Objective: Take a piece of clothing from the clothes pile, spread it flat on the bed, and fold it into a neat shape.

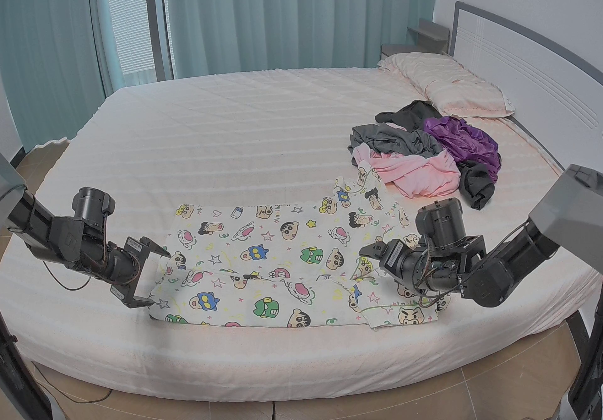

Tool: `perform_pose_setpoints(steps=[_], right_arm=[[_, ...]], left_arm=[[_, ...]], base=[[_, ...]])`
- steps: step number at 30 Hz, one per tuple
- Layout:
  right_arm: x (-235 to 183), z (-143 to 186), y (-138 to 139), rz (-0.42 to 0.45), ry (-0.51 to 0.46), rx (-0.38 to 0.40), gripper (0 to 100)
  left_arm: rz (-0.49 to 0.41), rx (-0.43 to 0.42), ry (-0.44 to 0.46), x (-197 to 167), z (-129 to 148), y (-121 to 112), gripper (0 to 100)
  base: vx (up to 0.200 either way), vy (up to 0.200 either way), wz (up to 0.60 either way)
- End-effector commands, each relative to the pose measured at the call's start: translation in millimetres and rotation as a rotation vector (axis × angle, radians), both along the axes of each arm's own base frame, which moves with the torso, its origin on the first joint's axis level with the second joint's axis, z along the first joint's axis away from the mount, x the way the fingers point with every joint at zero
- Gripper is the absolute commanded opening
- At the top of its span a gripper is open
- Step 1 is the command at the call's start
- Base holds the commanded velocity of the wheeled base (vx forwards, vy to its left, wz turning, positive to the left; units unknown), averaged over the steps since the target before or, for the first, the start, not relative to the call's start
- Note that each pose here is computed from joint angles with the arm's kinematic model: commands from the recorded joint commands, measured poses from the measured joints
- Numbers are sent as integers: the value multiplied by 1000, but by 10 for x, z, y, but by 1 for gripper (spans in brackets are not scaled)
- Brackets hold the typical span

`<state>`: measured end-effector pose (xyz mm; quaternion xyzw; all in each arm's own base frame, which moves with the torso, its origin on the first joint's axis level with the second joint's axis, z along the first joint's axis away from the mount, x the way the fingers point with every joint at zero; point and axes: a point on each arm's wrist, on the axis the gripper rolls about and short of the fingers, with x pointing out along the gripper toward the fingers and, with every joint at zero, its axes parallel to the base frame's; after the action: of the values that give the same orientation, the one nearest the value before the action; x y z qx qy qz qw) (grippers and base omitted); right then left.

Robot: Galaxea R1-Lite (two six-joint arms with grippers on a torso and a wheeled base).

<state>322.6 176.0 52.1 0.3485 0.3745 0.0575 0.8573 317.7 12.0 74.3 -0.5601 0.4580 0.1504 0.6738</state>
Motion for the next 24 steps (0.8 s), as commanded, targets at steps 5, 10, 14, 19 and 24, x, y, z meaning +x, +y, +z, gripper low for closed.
perform_pose_setpoints(steps=[5,10,14,19,24], right_arm=[[-346,243,-475,-45,-25,-45,100],[-398,179,-763,-109,-34,-53,100],[-392,148,-896,-104,-65,-76,100],[-409,85,-897,-87,-41,-77,100],[-417,82,-900,-88,-37,-77,100]], left_arm=[[-17,-31,-41,-55,133,1,100],[-18,-32,-35,-55,122,1,100],[-18,-33,-32,-43,109,1,100],[-20,-24,-27,-42,91,-7,100],[-15,-24,-31,-22,106,-5,100]], base=[[200,0,0],[200,0,0],[200,0,0],[40,0,0],[0,0,0]])
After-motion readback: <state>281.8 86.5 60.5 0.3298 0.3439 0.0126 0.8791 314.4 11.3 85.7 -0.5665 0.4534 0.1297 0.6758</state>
